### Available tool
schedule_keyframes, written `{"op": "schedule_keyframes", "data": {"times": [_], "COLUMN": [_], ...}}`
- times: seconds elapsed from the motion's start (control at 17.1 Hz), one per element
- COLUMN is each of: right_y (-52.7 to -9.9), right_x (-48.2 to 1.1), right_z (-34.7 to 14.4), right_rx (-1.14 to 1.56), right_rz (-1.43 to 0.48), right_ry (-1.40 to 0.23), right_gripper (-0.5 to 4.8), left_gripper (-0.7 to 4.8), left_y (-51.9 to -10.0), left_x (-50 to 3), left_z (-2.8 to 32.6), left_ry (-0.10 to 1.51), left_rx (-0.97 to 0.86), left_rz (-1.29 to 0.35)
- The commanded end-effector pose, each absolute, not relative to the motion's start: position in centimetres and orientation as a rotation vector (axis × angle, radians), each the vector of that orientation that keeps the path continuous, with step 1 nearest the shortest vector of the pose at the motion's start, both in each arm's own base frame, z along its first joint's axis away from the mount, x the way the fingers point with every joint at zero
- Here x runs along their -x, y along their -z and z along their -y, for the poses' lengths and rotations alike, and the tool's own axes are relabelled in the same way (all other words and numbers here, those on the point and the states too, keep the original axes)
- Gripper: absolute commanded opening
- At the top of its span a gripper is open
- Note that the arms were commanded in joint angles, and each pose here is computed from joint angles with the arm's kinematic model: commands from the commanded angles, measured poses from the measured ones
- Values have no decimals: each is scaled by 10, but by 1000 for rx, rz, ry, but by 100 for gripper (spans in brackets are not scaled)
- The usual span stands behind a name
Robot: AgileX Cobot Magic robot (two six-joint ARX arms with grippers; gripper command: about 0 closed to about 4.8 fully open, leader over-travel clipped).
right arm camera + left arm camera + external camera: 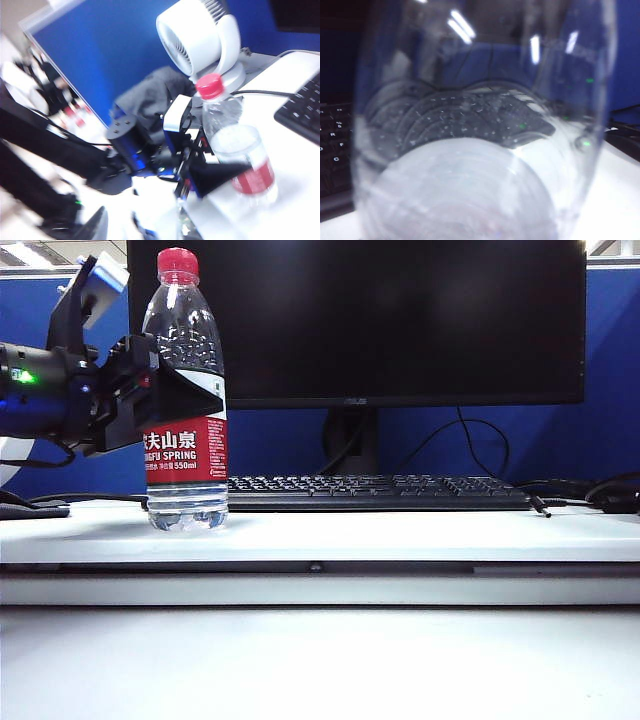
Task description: Unscrew the cap from the plastic bottle on the table.
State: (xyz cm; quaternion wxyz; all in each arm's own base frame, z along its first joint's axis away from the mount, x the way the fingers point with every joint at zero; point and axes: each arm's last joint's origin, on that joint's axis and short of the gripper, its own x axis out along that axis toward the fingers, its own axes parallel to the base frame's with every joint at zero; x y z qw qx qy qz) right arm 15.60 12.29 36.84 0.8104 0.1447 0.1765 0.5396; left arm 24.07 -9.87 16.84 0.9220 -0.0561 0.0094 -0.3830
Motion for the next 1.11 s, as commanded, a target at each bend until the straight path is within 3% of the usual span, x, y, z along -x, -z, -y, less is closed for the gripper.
{"op": "schedule_keyframes", "data": {"times": [0.06, 0.23, 0.47, 0.7, 0.99, 1.11], "right_y": [-362, -346, -336, -337, -332, -333], "right_x": [-167, -182, -194, -193, -194, -193], "right_z": [-150, -176, -206, -233, -269, -284], "right_rx": [-231, -140, -92, -29, 30, 20], "right_rz": [-302, -278, -171, 35, 56, 47], "right_ry": [-1024, -972, -804, -820, -753, -633], "right_gripper": [181, 230, 236, 382, 384, 384], "left_gripper": [326, 327, 327, 327, 326, 326], "left_y": [-171, -171, -171, -171, -171, -171], "left_x": [-241, -241, -241, -241, -241, -240], "left_z": [99, 99, 99, 100, 100, 100], "left_ry": [792, 796, 795, 816, 817, 818], "left_rx": [53, 28, 21, 21, 30, 36], "left_rz": [28, 38, 41, 39, 35, 33]}}
